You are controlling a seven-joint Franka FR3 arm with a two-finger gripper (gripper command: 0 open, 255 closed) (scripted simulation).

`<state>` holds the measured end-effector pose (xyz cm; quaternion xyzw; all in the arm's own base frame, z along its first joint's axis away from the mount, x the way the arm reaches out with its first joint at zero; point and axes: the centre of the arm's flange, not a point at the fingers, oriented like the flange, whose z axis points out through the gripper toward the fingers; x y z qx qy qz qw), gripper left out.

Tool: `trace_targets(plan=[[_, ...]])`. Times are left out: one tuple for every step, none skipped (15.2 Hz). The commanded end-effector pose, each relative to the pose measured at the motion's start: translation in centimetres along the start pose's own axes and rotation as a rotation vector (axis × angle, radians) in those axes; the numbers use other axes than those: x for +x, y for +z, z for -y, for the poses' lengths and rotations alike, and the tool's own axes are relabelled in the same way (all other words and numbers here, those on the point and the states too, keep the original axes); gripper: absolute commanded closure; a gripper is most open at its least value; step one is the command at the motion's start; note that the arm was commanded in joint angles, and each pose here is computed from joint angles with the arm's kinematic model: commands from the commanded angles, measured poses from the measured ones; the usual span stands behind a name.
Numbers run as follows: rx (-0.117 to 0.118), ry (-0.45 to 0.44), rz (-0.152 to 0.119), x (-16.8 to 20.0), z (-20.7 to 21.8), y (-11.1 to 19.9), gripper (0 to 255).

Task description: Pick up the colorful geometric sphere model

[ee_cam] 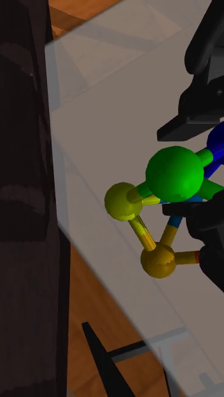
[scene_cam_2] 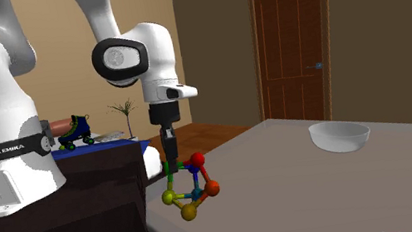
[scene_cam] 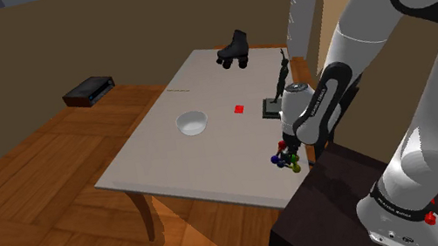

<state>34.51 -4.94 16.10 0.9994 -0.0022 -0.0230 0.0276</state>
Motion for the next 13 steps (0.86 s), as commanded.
trace_targets(plan=[[0.000, 0.000, 0.000, 0.0, -0.1, -1.0, 255], [0.000, 0.000, 0.000, 0.0, -0.1, -1.5, 255], [0.000, 0.000, 0.000, -0.1, -0.1, -2.1, 255], [0.000, 0.000, 0.000, -0.1, -0.2, -2.6, 255], [0.000, 0.000, 0.000, -0.1, -0.2, -3.1, 255], [0.000, 0.000, 0.000, -0.1, -0.2, -3.6, 255], [0.000, 0.000, 0.000, -0.2, -0.2, -4.2, 255], [0.000, 0.000, 0.000, -0.2, -0.3, -4.7, 255], [0.000, 0.000, 0.000, -0.2, -0.3, -5.2, 255], [0.000, 0.000, 0.000, -0.2, -0.3, -5.8, 255], [0.000, 0.000, 0.000, -0.3, -0.4, -6.3, 255], [0.000, 0.000, 0.000, -0.3, -0.4, -6.4, 255], [0.000, 0.000, 0.000, -0.3, -0.4, -6.4, 255]])
